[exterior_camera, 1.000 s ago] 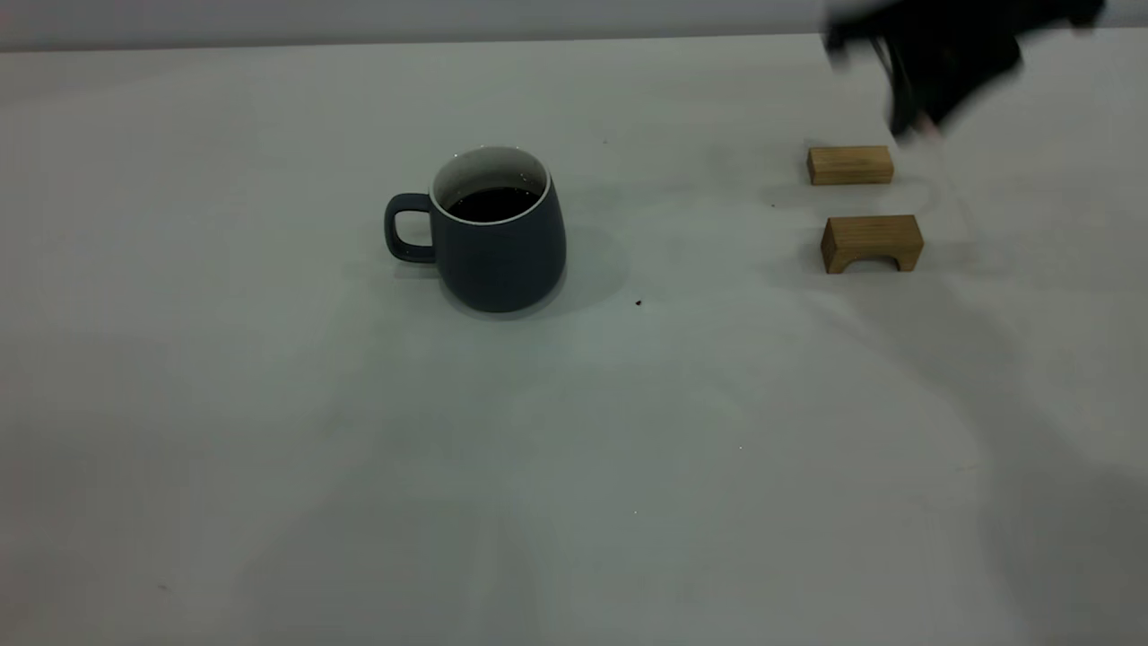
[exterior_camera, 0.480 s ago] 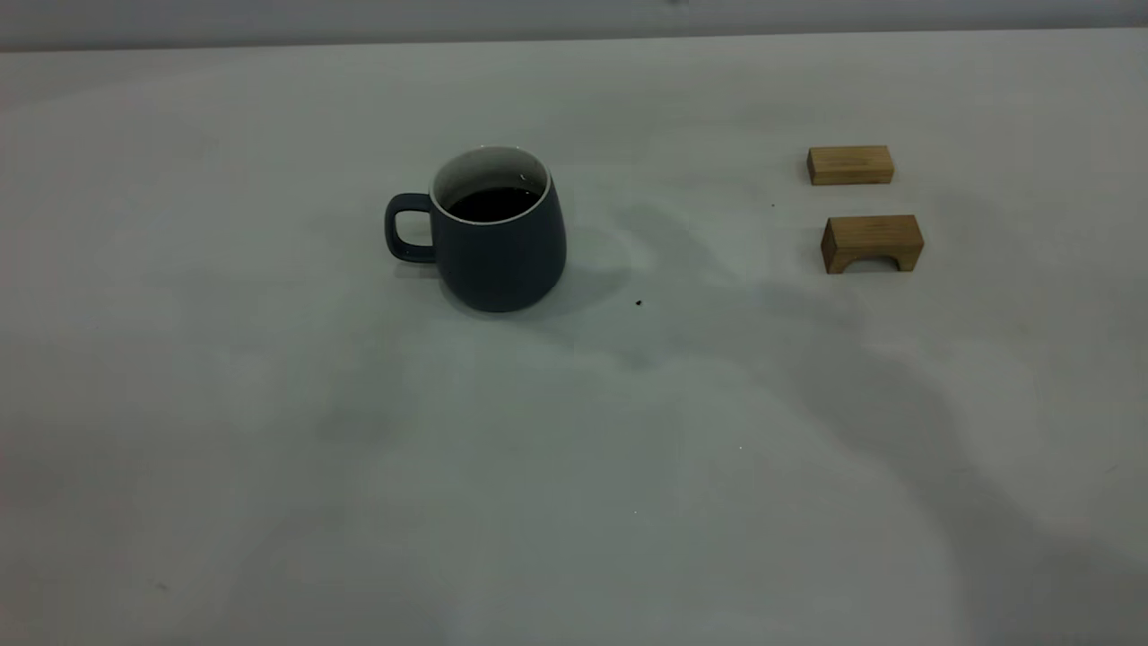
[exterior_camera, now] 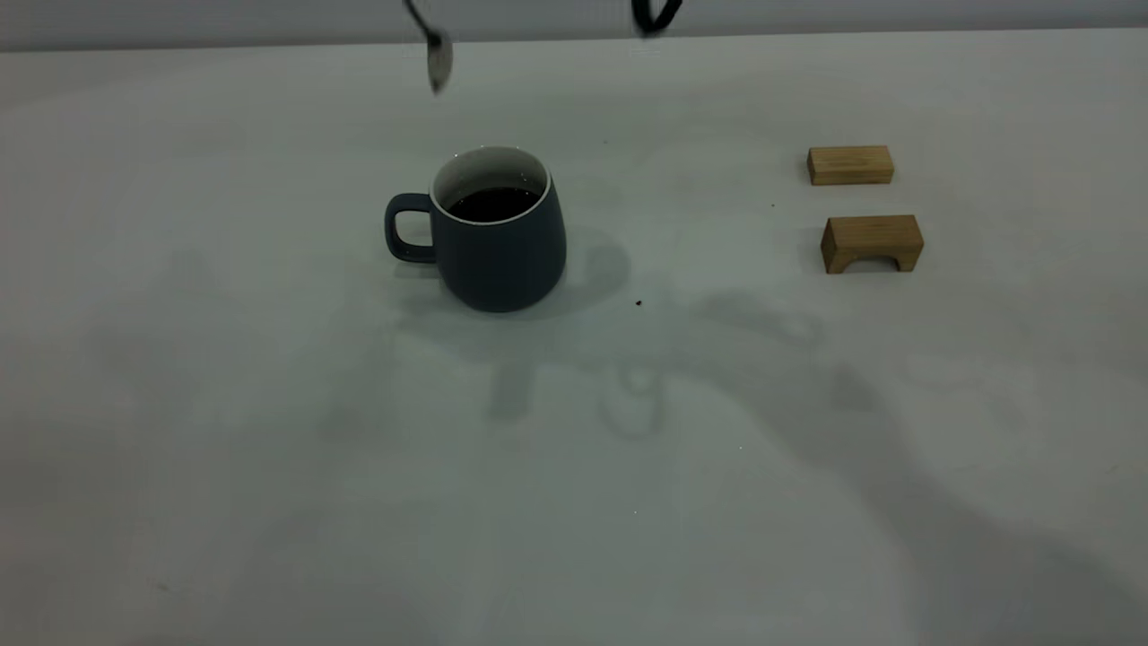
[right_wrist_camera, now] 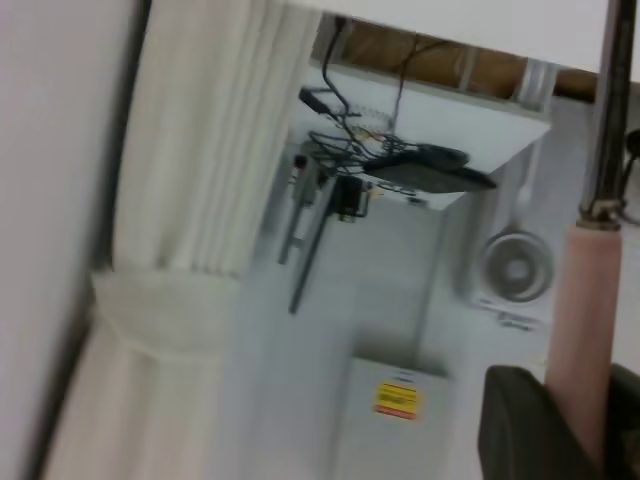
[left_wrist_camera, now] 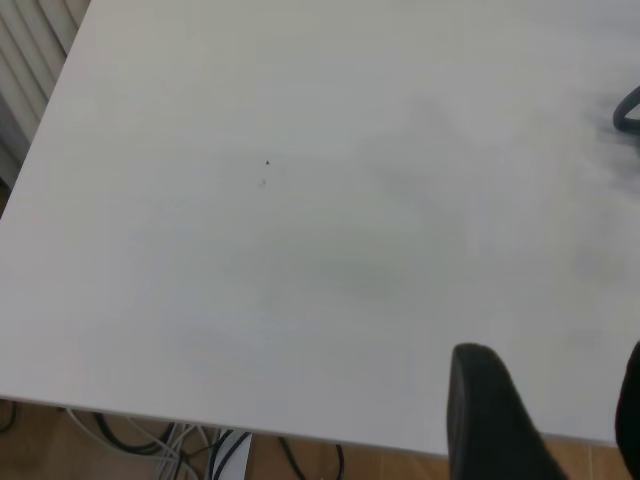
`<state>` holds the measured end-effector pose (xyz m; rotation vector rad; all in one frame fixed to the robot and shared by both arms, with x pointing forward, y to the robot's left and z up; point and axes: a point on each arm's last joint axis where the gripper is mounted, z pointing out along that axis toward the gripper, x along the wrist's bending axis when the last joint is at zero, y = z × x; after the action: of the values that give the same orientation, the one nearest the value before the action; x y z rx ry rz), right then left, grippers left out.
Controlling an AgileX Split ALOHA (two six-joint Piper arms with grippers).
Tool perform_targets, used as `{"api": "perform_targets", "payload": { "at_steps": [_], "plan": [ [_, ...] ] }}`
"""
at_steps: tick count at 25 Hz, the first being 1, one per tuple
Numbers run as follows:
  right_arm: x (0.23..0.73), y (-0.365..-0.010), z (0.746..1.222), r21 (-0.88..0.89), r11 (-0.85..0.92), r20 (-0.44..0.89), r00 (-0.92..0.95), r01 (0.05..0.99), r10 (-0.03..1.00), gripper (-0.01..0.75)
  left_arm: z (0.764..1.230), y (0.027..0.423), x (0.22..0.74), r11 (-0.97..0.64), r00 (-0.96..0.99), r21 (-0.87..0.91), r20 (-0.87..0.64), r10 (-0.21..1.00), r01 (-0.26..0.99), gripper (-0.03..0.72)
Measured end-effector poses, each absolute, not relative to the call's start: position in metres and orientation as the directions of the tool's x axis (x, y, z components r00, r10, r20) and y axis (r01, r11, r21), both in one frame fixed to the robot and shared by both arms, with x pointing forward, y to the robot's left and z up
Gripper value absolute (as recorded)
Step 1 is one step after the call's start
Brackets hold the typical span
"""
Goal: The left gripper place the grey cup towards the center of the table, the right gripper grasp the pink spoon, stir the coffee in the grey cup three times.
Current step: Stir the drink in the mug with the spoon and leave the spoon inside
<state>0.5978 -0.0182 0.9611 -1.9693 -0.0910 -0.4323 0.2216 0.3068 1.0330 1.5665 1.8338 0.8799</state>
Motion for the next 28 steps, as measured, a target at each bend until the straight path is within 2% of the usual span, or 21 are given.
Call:
{"api": "perform_targets", "payload": {
  "at_steps": [6, 15, 18, 24, 26, 28],
  "plan": [
    [0.622, -0.017, 0.923, -0.882, -0.434, 0.274, 0.948, 0.182, -0.160, 0.136, 1.033, 0.307, 0.222, 0.099, -0.155, 0.782, -0.003, 0.988, 0.616, 0.388],
    [0.645, -0.033, 0.854, -0.880, -0.472, 0.170, 0.966, 0.059, -0.196, 0.136, 1.033, 0.307, 0.222, 0.099, -0.155, 0.782, -0.003, 0.988, 0.616, 0.388],
    [0.645, -0.029, 0.844, -0.899, -0.433, 0.145, 0.977, 0.062, -0.160, 0.136, 1.033, 0.307, 0.222, 0.099, -0.155, 0.782, -0.003, 0.988, 0.616, 0.388],
    [0.658, -0.026, 0.839, -0.906, -0.406, 0.192, 0.972, 0.123, -0.132, 0.136, 1.033, 0.307, 0.222, 0.099, -0.155, 0.782, -0.003, 0.988, 0.616, 0.388],
    [0.662, -0.037, 0.832, -0.899, -0.422, 0.189, 0.974, 0.120, -0.127, 0.136, 1.033, 0.307, 0.222, 0.099, -0.155, 0.782, -0.003, 0.988, 0.616, 0.388],
    [0.664, -0.047, 0.828, -0.912, -0.403, 0.133, 0.984, 0.073, -0.122, 0.136, 1.033, 0.307, 0.222, 0.099, -0.155, 0.782, -0.003, 0.988, 0.616, 0.388]
  ]
}}
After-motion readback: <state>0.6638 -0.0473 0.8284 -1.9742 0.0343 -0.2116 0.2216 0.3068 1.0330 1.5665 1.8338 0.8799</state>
